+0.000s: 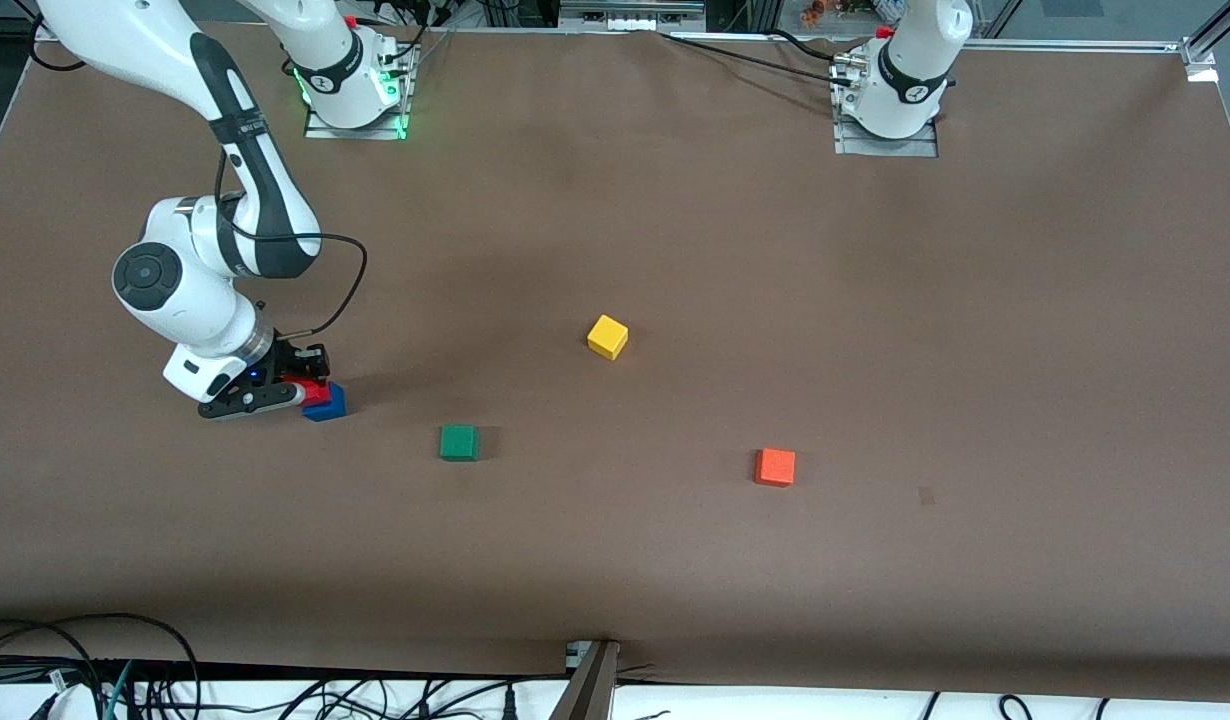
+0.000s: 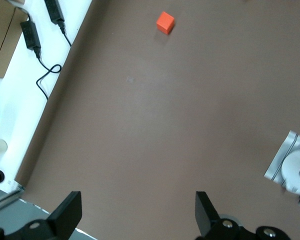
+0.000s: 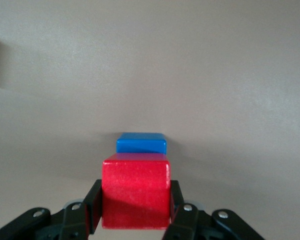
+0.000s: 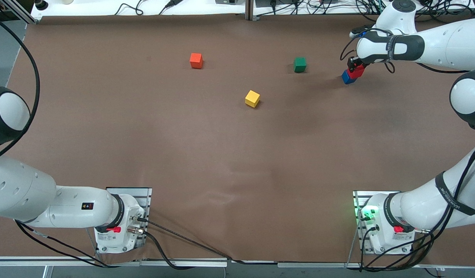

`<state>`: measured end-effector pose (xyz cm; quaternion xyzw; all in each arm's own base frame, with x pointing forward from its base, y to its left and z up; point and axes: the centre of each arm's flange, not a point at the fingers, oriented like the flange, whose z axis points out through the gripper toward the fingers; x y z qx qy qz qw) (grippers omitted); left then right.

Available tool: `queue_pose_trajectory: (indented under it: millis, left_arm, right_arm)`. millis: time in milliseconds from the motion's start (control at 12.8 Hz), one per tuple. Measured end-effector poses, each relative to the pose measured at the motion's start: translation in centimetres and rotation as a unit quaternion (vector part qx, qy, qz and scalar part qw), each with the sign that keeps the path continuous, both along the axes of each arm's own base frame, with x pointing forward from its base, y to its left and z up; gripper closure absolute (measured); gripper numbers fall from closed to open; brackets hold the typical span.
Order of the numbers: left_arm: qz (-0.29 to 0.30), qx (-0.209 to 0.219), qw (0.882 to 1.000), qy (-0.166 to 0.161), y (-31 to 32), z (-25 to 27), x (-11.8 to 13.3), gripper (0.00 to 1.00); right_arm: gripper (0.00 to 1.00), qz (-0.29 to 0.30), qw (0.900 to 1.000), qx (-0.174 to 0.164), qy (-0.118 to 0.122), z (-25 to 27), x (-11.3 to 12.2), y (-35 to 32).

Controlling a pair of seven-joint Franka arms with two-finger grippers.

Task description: Pass red block to right arm, stack on blue

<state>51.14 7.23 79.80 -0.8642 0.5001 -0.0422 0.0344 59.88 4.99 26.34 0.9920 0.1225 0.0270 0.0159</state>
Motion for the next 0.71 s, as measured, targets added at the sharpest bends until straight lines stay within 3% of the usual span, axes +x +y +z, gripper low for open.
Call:
queue_pose_trajectory:
  millis: [157, 313, 392, 705]
  left_arm:
    - [0.103, -0.012, 0.995, 0.012, -3.6, -0.5, -0.4, 0.0]
    - [0.21, -0.026, 0.977, 0.023, -7.3, -2.6, -0.7, 0.0]
    - [0.249, -0.031, 0.968, 0.024, -9.0, -4.1, -0.6, 0.0]
    - [0.379, -0.04, 0.924, 0.027, -10.3, -12.9, 2.0, 0.0]
  right_arm:
    - [0.44, 0.0, 1.0, 0.0, 0.0, 0.0, 0.0, 0.0]
    - [0.44, 0.0, 1.0, 0.0, 0.001, -0.1, 0.0, 0.0]
    - [0.39, 0.0, 1.0, 0.0, 0.0, -0.1, 0.0, 0.0]
    - [0.0, 0.008, 1.0, 0.001, -0.016, 1.2, 0.6, 0.1]
